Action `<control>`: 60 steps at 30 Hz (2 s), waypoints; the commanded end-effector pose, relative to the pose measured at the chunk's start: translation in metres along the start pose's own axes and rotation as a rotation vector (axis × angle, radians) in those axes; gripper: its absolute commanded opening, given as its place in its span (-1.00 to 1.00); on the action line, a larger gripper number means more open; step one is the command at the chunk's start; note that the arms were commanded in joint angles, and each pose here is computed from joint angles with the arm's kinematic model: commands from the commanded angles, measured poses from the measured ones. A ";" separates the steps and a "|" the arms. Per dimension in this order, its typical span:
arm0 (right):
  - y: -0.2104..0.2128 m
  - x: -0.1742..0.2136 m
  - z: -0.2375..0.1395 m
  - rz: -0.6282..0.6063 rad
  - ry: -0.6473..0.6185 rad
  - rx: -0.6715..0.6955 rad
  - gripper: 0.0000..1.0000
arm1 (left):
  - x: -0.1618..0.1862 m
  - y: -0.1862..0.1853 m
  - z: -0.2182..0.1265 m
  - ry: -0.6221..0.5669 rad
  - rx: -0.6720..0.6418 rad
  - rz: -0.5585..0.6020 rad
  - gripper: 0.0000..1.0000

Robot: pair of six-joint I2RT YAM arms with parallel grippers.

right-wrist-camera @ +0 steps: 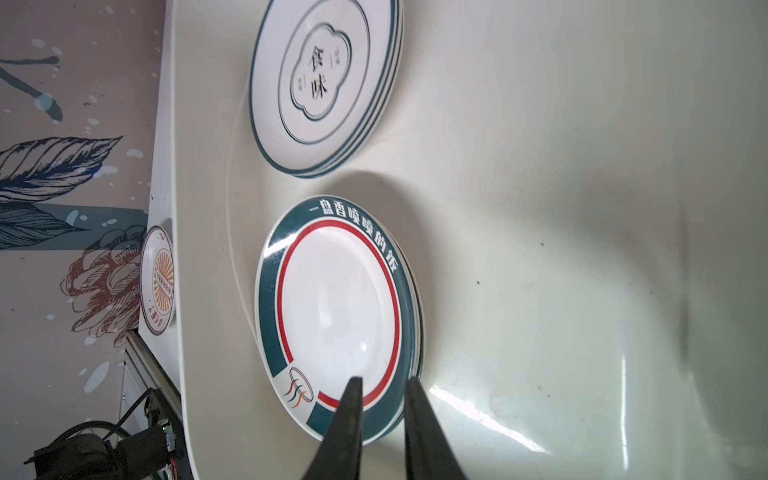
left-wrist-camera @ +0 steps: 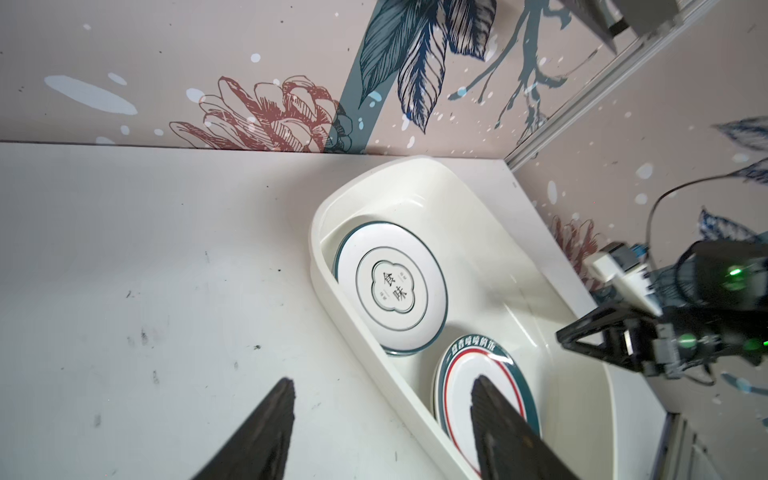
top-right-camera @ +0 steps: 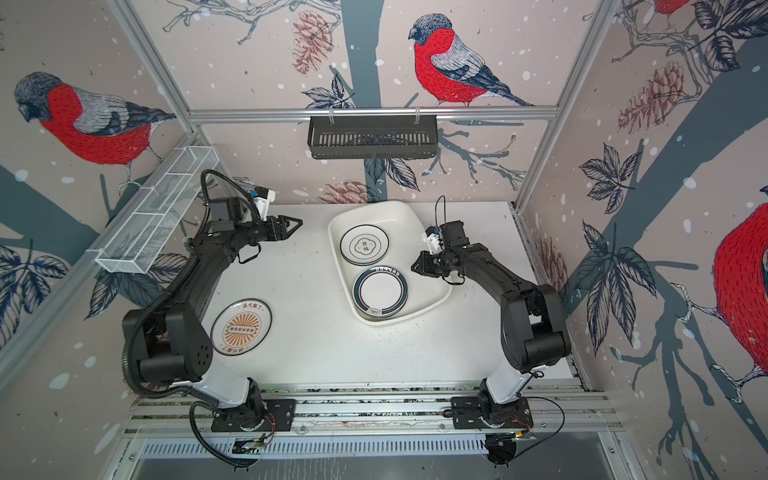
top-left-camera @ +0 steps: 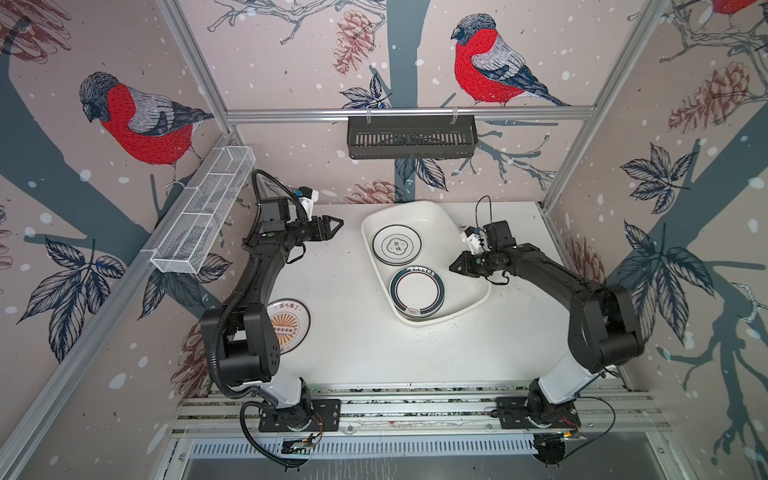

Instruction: Place the plates into the plastic bin on the countertop

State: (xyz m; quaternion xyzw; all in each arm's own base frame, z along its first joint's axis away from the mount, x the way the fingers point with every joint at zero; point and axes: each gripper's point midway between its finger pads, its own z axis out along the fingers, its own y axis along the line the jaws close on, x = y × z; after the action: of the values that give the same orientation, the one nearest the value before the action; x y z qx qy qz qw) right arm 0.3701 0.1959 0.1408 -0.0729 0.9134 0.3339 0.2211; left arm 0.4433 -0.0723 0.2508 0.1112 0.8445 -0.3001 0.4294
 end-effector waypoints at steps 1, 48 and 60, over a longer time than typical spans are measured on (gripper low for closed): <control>0.009 -0.020 -0.016 -0.022 -0.106 0.009 -0.54 | 0.023 0.006 -0.008 0.105 -0.079 0.147 0.35; 0.068 -0.049 -0.057 -0.093 -0.316 -0.148 -0.50 | 0.303 0.099 -0.245 1.505 -0.271 0.611 0.31; 0.066 -0.053 -0.050 -0.075 -0.307 -0.148 -0.50 | 0.306 0.145 -0.252 1.396 -0.357 0.503 0.34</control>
State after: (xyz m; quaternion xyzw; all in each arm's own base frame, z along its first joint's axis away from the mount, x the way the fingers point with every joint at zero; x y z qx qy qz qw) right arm 0.3790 0.2115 0.2319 -0.0719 0.8423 0.3950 0.3597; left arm 0.1489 0.1674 0.0657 0.3933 0.9013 0.0938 -0.1556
